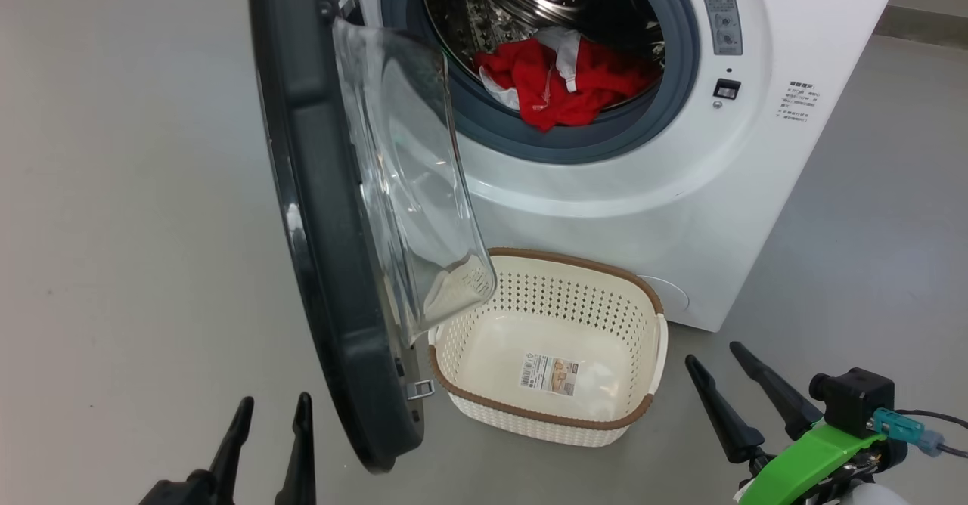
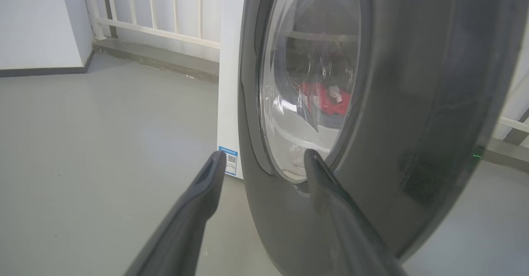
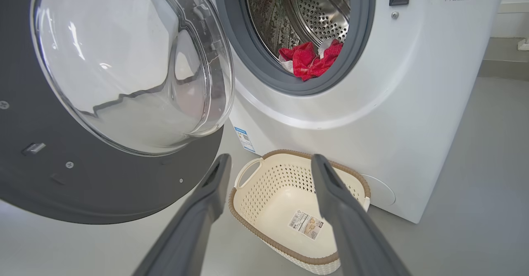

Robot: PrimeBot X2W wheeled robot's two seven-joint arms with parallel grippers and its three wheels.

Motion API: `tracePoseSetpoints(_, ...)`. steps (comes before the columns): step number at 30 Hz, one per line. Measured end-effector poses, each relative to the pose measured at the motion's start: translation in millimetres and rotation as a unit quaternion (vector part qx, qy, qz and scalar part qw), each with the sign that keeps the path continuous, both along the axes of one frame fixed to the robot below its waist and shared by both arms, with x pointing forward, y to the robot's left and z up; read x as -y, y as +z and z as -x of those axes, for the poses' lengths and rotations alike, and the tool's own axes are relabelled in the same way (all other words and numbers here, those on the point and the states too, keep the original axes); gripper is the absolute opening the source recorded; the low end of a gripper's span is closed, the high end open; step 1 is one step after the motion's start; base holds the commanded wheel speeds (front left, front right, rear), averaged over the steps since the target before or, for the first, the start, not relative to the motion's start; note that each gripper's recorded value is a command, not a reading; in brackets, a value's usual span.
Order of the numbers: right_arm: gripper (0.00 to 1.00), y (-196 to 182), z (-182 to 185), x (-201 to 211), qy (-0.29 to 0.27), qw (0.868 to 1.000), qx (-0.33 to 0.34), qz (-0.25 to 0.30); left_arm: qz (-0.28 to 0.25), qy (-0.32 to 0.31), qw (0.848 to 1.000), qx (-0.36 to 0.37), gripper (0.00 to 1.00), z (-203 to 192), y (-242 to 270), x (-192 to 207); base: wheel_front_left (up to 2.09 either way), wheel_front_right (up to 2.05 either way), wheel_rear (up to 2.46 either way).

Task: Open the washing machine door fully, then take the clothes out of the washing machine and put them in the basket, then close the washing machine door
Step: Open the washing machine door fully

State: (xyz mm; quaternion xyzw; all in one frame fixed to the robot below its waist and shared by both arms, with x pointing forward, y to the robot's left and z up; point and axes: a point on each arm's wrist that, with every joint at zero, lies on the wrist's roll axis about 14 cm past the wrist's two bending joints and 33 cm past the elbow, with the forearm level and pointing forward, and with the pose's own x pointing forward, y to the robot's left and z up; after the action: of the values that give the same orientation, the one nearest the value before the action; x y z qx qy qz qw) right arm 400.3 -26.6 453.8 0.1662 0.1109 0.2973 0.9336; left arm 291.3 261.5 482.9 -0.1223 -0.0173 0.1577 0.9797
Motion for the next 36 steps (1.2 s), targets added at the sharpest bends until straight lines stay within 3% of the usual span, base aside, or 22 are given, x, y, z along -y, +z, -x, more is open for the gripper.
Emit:
tracePoseSetpoints(11,1.0,23,-8,10,-0.027,0.998,0.06,0.011,0.0,0.0,1.0,-0.001,1.0,-1,0,0,0.0,0.0,0.0)
tracePoseSetpoints(24,1.0,-4,6,15,-0.026,0.998,0.038,0.048,0.0,0.001,1.0,-0.003,1.0,-1,-1,-1,0.0,0.0,0.0)
tracePoseSetpoints(34,1.0,-3,4,22,-0.037,0.997,0.043,0.055,-0.001,0.005,1.0,0.003,1.0,0,2,-3,0.0,0.0,0.0)
tracePoseSetpoints(35,1.0,-2,4,22,-0.037,0.997,0.044,0.055,-0.002,0.009,1.0,0.006,0.92,0,4,-6,0.0,0.0,0.0)
tracePoseSetpoints(36,1.0,-2,4,22,-0.038,0.997,0.044,0.055,-0.004,0.013,1.0,0.011,0.29,1,7,-9,0.0,0.0,0.0)
